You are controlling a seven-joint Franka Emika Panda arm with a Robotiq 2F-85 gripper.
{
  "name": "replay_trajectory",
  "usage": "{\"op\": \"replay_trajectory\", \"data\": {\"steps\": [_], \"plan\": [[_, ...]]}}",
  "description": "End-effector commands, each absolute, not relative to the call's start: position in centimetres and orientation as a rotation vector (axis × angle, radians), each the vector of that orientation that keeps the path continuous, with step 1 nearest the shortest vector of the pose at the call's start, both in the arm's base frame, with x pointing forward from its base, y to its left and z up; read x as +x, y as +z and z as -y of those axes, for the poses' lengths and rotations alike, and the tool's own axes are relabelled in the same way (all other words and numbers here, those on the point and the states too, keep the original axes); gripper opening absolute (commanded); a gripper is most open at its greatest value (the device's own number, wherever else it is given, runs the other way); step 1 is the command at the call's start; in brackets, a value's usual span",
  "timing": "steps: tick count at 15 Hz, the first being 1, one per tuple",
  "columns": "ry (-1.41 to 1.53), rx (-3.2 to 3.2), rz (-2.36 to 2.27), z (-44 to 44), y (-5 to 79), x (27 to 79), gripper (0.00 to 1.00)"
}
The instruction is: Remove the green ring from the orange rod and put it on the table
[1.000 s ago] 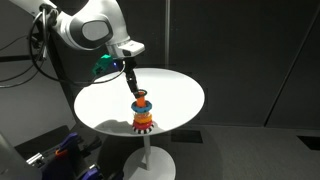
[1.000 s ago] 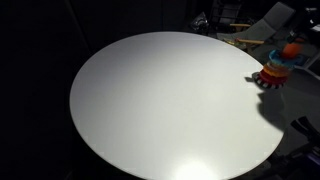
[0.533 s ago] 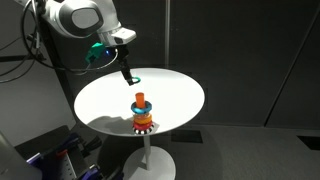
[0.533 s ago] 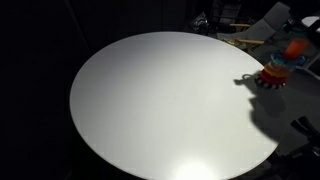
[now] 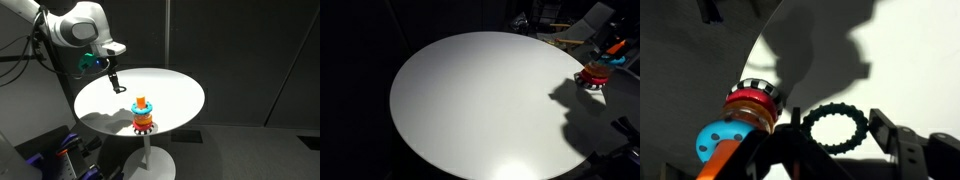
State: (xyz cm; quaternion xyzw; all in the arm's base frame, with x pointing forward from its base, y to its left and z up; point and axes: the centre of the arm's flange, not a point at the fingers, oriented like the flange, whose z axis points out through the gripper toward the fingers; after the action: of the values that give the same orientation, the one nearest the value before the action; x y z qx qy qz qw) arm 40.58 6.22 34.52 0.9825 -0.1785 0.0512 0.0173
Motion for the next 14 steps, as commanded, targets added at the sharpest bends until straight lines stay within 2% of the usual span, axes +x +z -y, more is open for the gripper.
{"op": "replay_trajectory", "data": {"steps": [1, 8, 9, 10, 11, 14], "plan": [[0.081, 3.052, 0.488, -7.1, 31.6, 40.0, 0.44], [0.023, 3.058, 0.479, -7.4, 26.1, 38.6, 0.44], [0.019, 3.057, 0.476, -7.5, 25.6, 38.5, 0.78], [0.008, 3.057, 0.470, -7.5, 25.4, 38.5, 0.93], [-0.001, 3.055, 0.464, -7.5, 25.2, 38.4, 0.99], [-0.037, 3.037, 0.419, -7.6, 25.4, 38.3, 1.00]]}}
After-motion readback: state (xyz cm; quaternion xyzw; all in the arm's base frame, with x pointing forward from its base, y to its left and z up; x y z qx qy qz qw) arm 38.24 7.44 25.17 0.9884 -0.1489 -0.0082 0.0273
